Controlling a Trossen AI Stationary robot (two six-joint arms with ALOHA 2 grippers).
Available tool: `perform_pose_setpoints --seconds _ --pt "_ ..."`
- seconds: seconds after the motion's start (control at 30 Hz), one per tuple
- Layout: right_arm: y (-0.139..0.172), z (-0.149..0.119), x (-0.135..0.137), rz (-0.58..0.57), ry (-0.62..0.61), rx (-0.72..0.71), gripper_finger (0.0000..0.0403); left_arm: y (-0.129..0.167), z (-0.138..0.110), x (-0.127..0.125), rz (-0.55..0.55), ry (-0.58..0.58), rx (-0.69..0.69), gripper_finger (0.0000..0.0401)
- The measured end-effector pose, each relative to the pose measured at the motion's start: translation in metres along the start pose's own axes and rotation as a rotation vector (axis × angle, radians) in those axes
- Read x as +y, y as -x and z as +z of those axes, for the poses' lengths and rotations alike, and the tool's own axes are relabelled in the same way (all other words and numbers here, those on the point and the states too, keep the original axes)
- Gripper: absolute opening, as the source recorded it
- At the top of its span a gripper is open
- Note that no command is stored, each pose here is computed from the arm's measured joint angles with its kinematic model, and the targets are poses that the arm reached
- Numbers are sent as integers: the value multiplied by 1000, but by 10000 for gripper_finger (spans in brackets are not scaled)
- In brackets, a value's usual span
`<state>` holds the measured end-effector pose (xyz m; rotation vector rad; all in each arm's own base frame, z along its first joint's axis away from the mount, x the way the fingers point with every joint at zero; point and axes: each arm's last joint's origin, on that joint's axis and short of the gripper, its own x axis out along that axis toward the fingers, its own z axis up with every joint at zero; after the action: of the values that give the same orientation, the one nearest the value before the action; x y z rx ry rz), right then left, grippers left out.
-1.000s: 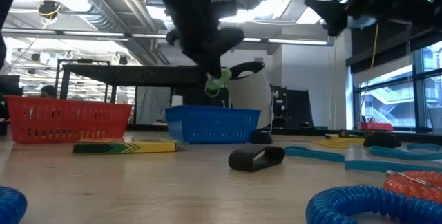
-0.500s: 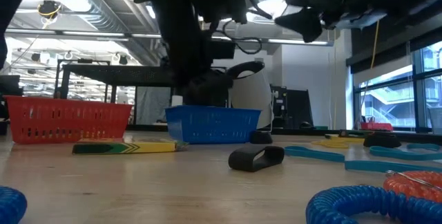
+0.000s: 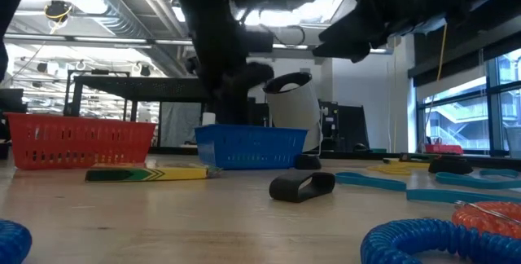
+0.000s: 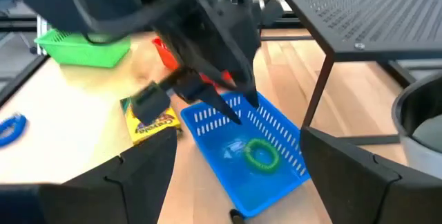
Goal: Pick & Place Office Desk Supplies
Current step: Put the crayon box into the green bin
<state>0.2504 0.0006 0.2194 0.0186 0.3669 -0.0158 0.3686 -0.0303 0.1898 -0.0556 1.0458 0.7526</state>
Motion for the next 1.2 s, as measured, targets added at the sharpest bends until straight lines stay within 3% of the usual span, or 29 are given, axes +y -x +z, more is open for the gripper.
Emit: perform_pose_setpoints --seconds 0.23,0.4,0.53,0.9,1.0,1.2 --pt "-3 0 1 19 -71 -15 310 50 -6 4 -200 11 38 154" --pt "-20 1 8 165 -142 -94 310 85 -31 -6 -236 -41 62 154" --pt "-39 -3 16 105 -224 -118 310 99 -60 -23 -258 -91 65 154" --pt "-94 13 48 -103 -280 258 310 76 -138 -38 -231 65 82 141" --pt "-106 9 56 -132 -294 292 310 70 -150 -38 -235 90 81 135" --pt "-123 -9 61 -141 -433 355 310 57 -169 -31 -187 140 104 124"
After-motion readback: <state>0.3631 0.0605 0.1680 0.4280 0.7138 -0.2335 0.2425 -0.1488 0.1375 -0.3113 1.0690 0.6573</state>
